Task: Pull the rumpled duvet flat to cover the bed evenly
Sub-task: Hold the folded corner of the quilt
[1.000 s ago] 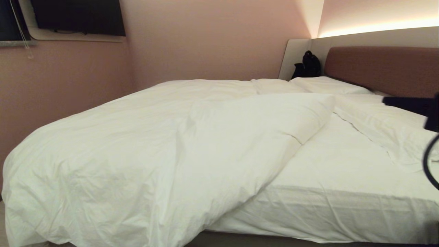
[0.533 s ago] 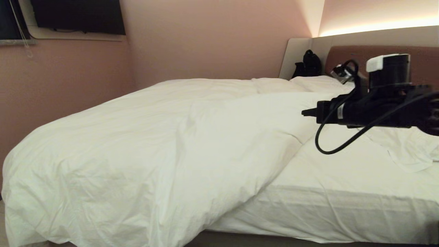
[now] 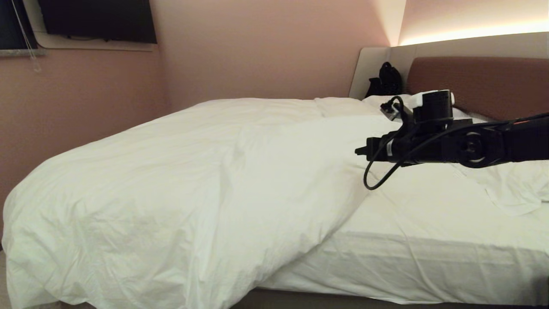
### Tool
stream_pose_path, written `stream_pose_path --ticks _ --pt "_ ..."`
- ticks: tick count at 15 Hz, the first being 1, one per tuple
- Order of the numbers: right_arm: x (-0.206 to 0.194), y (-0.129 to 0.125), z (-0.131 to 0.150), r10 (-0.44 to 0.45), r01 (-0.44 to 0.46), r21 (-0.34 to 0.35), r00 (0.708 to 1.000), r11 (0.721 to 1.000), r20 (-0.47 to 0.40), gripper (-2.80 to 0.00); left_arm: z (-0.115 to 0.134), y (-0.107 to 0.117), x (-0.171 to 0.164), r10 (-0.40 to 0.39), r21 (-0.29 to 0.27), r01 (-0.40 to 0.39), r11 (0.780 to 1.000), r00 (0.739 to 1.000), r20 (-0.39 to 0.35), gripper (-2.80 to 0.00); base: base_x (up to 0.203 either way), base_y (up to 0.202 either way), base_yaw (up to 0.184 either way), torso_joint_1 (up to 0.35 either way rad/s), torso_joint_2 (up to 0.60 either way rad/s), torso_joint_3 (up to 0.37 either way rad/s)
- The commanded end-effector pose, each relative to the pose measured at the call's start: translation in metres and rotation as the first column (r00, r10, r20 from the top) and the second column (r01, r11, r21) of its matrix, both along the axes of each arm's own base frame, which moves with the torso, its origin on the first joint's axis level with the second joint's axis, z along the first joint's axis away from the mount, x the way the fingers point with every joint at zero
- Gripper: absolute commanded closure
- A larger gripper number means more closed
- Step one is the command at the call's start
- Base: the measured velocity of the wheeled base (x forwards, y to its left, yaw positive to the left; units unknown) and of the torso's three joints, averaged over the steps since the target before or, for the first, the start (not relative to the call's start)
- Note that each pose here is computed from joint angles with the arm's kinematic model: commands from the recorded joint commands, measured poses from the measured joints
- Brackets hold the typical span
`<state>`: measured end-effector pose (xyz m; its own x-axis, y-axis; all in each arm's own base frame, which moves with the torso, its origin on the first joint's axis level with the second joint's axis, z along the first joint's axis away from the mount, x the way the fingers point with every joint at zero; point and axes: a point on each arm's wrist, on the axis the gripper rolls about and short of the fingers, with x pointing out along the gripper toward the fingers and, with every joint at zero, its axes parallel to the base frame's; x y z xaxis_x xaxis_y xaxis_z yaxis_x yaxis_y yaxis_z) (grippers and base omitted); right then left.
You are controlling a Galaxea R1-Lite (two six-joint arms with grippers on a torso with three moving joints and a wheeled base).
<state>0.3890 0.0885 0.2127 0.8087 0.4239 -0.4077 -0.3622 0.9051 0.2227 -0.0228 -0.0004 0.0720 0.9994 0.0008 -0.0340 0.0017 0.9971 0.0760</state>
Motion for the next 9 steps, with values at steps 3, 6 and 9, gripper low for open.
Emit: stream_pose_path --ticks 3,6,9 --pt "0.034 0.015 -0.04 0.02 -0.021 -0.025 0.998 0.999 -0.061 0.0 0.0 0.0 0.0 0.001 0.0 -0.001 1.0 1.0 0.0 0.0 0.0 0.0 0.0 0.0 0.0 0.0" --pt "0.037 0.017 -0.045 0.022 -0.024 -0.03 0.998 0.999 -0.065 0.0 0.0 0.0 0.0 0.001 0.0 -0.001 1.0 1.0 0.0 0.0 0.0 0.0 0.0 0.0 0.0 0.0" --pt "0.043 0.02 -0.055 0.017 -0.02 -0.071 0.999 0.997 -0.046 -2.8 0.0 0.0 0.0 0.001 0.0 -0.001 1.0 1.0 0.0 0.0 0.0 0.0 0.0 0.0 0.0 0.0"
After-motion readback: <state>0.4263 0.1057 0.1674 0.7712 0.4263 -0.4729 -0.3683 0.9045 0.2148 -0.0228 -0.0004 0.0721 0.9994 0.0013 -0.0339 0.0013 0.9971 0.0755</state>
